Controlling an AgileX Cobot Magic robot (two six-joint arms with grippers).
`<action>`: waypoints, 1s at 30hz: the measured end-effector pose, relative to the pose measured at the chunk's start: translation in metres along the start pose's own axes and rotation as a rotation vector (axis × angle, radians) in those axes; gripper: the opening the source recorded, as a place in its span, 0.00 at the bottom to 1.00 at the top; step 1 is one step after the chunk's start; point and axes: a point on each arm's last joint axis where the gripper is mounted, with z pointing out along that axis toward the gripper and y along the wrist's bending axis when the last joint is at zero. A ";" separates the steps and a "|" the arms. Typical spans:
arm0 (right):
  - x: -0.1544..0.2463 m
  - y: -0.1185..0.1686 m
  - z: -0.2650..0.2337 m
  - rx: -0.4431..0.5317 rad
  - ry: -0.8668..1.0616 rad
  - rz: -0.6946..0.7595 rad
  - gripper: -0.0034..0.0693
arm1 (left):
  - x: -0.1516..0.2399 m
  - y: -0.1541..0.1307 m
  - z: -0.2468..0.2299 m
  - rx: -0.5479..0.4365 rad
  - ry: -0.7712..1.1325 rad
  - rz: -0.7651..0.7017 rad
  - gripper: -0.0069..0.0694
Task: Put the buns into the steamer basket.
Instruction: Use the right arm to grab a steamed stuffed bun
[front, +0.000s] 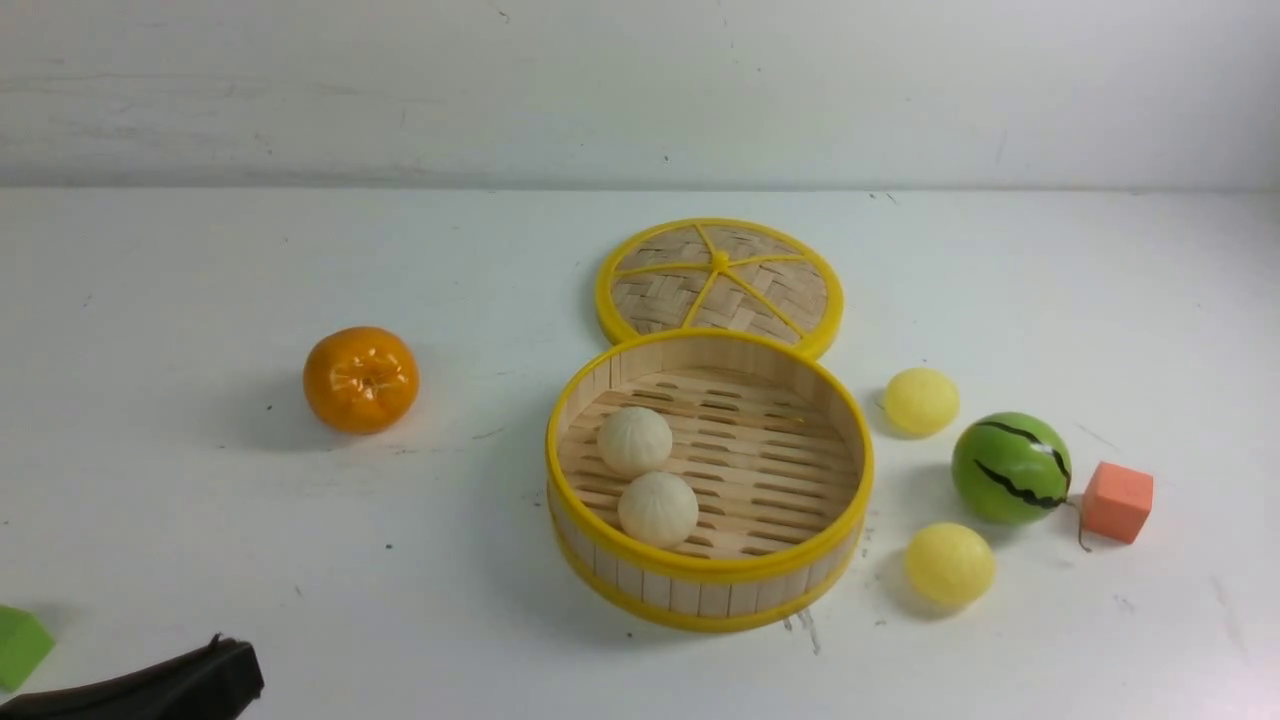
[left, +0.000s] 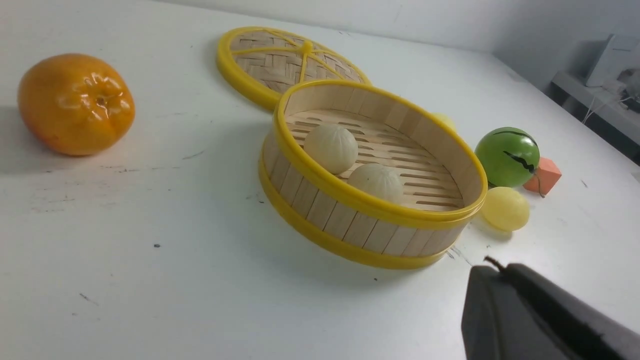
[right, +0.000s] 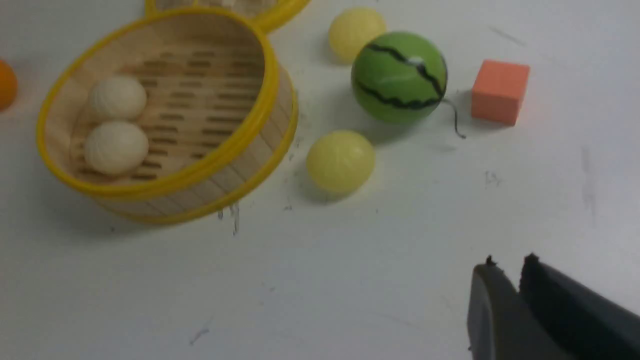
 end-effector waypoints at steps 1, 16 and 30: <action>-0.016 0.005 0.018 0.006 0.110 -0.046 0.14 | 0.000 0.000 0.000 0.000 0.000 0.000 0.07; -0.072 0.044 0.184 -0.013 0.518 -0.117 0.17 | 0.000 0.000 0.000 0.000 0.000 0.000 0.08; -0.084 0.047 0.229 0.000 0.552 -0.117 0.40 | 0.000 0.000 0.000 0.000 0.000 -0.001 0.09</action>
